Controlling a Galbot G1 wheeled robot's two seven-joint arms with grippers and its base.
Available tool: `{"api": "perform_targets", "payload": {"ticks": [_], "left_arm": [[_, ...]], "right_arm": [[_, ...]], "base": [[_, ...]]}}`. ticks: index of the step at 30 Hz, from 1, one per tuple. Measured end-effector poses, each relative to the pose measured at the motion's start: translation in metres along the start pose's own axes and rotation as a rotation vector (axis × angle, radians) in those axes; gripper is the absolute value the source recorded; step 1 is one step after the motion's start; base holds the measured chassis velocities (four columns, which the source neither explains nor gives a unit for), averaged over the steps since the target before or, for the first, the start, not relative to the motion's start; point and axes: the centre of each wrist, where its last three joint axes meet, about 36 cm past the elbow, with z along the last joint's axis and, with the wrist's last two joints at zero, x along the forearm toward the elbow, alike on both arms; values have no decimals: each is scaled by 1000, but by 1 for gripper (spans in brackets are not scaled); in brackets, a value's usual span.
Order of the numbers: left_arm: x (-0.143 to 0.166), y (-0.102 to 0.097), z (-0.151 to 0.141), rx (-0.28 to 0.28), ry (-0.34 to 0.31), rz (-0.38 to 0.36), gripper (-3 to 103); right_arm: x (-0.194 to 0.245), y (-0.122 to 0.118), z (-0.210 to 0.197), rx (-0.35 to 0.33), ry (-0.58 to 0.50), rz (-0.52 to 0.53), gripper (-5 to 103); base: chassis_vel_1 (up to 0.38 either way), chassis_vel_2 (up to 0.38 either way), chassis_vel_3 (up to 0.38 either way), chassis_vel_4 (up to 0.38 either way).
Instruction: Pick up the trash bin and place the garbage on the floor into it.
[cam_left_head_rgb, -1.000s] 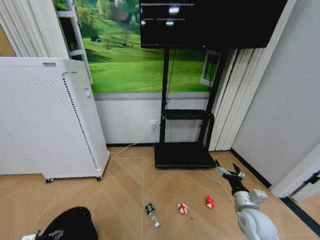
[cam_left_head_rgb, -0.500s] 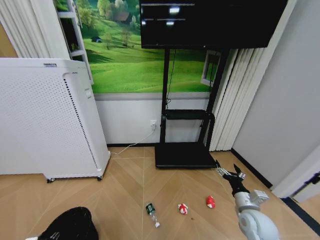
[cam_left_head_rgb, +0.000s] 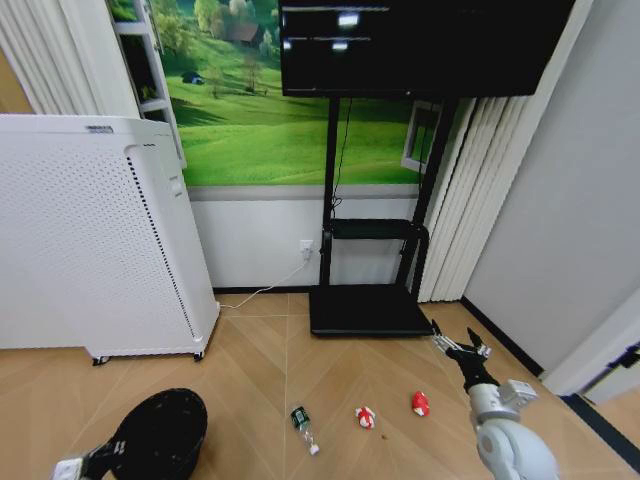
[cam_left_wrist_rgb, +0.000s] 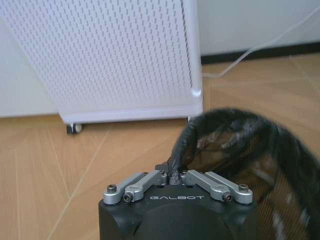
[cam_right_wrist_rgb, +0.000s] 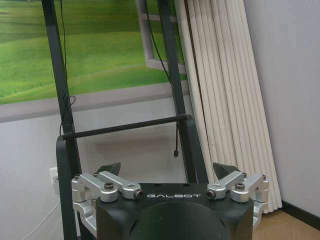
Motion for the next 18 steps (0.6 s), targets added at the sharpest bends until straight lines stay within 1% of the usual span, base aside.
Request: {"api": "perform_targets", "payload": {"ticks": [1, 3, 4, 7, 8, 10, 11, 13, 15, 17, 18], "left_arm": [[0, 0, 0, 0, 0, 0, 5], [7, -10, -13, 4, -46, 14, 4], [7, -10, -13, 4, -46, 14, 4], [19, -15, -32, 6, -110, 25, 4], [19, -15, -32, 6, -110, 25, 4], [27, -18, -45, 2, -149, 31, 4], [27, -18, -45, 2, -149, 31, 4], [40, -23, -60, -14, -191, 41, 4], [43, -23, -63, -19, -198, 42, 4], [52, -23, -72, -47, -225, 39, 4], [52, -23, -72, -47, -225, 39, 4]], "right_arm": [[0, 0, 0, 0, 0, 0, 100], [0, 0, 0, 2, 0, 0, 100], [0, 0, 0, 2, 0, 0, 100], [0, -1, 1, 7, 1, 3, 100], [0, -1, 1, 7, 1, 3, 100], [0, -1, 3, 13, -1, 7, 100], [0, -1, 3, 13, -1, 7, 100], [3, 0, 4, 14, 3, 6, 100], [4, 0, 4, 15, 2, 5, 100], [6, -1, 4, 31, 3, -5, 100], [6, -1, 4, 31, 3, -5, 100]], "base": [[0, 0, 0, 0], [0, 0, 0, 0], [0, 0, 0, 0], [0, 0, 0, 0], [0, 0, 0, 0], [0, 0, 0, 0], [0, 0, 0, 0], [0, 0, 0, 0], [0, 0, 0, 0], [0, 0, 0, 0], [0, 0, 0, 0]]}}
